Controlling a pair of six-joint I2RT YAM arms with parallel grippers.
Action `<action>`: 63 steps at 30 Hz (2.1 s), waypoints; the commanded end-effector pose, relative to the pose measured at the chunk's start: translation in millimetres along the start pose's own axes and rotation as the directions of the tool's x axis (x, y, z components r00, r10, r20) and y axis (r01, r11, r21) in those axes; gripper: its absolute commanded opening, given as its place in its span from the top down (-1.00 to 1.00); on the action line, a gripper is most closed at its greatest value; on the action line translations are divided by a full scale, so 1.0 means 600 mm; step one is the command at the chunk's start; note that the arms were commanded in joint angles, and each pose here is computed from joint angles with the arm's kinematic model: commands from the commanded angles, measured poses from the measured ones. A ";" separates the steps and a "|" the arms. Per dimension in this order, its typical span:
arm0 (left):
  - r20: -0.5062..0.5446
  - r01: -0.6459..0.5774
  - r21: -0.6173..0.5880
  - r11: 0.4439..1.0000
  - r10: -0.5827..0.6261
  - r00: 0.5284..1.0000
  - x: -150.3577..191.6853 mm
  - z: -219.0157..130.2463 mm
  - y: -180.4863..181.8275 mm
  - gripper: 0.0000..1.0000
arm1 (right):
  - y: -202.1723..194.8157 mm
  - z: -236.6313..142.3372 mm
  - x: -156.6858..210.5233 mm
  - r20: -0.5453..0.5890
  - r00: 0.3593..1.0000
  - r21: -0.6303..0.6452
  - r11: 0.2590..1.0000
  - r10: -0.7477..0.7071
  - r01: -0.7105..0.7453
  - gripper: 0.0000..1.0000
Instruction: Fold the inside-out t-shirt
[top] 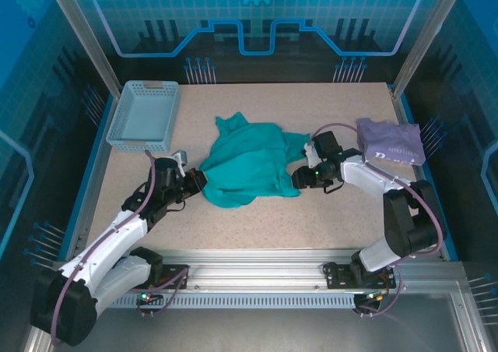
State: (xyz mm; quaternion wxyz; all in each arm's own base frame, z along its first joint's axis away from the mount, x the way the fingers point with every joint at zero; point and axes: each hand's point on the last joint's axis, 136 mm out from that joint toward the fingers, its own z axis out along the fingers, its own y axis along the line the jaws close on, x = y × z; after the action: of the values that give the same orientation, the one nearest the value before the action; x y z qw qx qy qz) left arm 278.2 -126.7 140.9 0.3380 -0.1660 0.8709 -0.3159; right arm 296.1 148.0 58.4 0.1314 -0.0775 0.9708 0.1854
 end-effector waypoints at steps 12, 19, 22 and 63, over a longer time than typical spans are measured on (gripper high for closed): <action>0.019 -0.024 0.014 1.000 0.024 1.000 -0.013 -0.007 -0.010 1.00 | 0.009 0.052 0.013 -0.092 0.986 -0.117 0.982 0.141 -0.151 0.62; 0.145 -0.052 0.040 0.998 0.045 0.988 -0.083 -0.067 -0.055 1.00 | 0.038 -0.095 -0.066 0.142 0.983 -0.213 0.974 0.113 -0.081 1.00; 0.292 -0.128 0.073 0.989 0.101 0.951 -0.146 -0.144 -0.117 1.00 | 0.080 -0.254 -0.129 0.392 0.917 -0.247 0.969 0.076 0.025 1.00; 0.725 -0.372 0.206 0.905 0.114 0.680 -0.450 -0.430 -0.408 1.00 | 0.193 -0.812 -0.291 0.948 0.316 -0.041 0.973 -0.034 0.229 1.00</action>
State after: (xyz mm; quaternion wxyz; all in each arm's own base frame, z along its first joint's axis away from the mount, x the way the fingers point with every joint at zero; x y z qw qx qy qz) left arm 327.9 -58.1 608.4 0.7232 -0.0911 0.6112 -0.3083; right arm 331.3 84.5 612.7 0.7060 -0.0437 0.6603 0.2523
